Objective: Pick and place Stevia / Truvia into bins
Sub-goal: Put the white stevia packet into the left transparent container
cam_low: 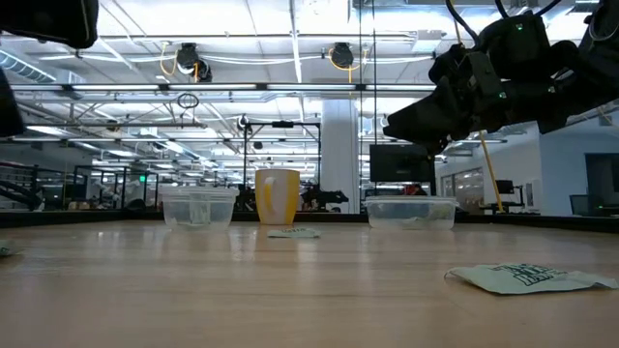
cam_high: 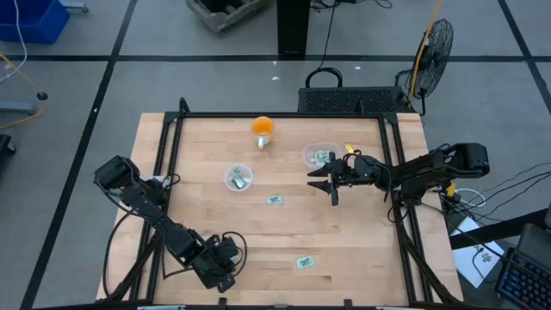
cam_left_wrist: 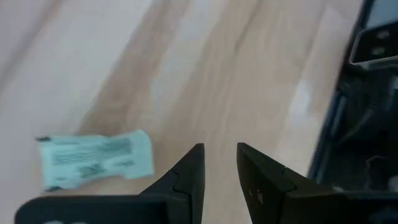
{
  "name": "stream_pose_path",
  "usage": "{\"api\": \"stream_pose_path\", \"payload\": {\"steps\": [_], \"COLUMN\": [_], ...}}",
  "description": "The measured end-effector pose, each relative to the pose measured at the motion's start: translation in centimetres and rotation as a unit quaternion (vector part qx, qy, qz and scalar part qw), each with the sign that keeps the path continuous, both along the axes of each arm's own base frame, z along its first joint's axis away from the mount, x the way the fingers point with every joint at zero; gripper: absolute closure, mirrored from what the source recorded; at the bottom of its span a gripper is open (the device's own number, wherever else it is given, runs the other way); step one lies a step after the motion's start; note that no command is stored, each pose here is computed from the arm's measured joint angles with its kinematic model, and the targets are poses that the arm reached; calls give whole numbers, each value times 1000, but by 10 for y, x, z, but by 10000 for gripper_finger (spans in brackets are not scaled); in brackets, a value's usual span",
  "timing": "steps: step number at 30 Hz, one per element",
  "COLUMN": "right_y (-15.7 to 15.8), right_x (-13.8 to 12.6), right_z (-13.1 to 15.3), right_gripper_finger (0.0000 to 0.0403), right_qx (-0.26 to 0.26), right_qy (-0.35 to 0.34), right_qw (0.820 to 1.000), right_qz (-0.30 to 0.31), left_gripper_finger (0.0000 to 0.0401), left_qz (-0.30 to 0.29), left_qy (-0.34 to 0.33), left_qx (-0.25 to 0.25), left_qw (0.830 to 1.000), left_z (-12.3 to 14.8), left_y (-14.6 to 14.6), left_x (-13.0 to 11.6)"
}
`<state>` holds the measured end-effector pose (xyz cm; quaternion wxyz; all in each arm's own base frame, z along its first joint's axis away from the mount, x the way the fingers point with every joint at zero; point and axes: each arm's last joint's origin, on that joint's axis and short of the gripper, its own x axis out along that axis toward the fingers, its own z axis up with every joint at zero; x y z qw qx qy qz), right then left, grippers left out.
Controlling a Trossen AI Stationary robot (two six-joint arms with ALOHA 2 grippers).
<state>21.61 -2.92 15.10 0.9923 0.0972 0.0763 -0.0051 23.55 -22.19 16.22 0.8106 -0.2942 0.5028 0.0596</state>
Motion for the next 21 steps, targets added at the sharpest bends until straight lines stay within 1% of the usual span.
{"api": "stream_pose_path", "payload": {"steps": [3, 6, 8, 11, 13, 16, 19, 21], "right_y": [0, 0, 0, 0, 0, 0, 0, 0], "right_x": [0, 0, 0, 0, 0, 0, 0, 0], "right_z": [0, 0, 0, 0, 0, 0, 0, 0], "right_gripper_finger": [259, 259, 259, 259, 259, 259, 259, 259], "right_qx": [0, 0, 0, 0, 0, 0, 0, 0], "right_qy": [1, 1, 1, 1, 1, 1, 1, 1], "right_qw": [1000, 1000, 1000, 1000, 1000, 1000, 1000, 1000], "right_qz": [0, 0, 0, 0, 0, 0, 0, 0], "left_gripper_finger": [304, 304, 304, 304, 304, 304, 304, 304], "left_qz": [8, 34, 49, 71, 102, 161, 221, 245], "left_qy": [20, 66, 84, 80, 62, 48, 61, 78], "left_qx": [15, 17, 13, 9, 9, -14, -52, -71], "left_qw": [1000, 997, 995, 994, 993, 986, 972, 964], "left_z": [-1, -4, -5, -5, -5, -4, -4, -8], "left_y": [2, 6, 7, 5, 5, 5, 5, 5], "left_x": [-3, -9, -12, -13, -12, -10, -11, -13]}}
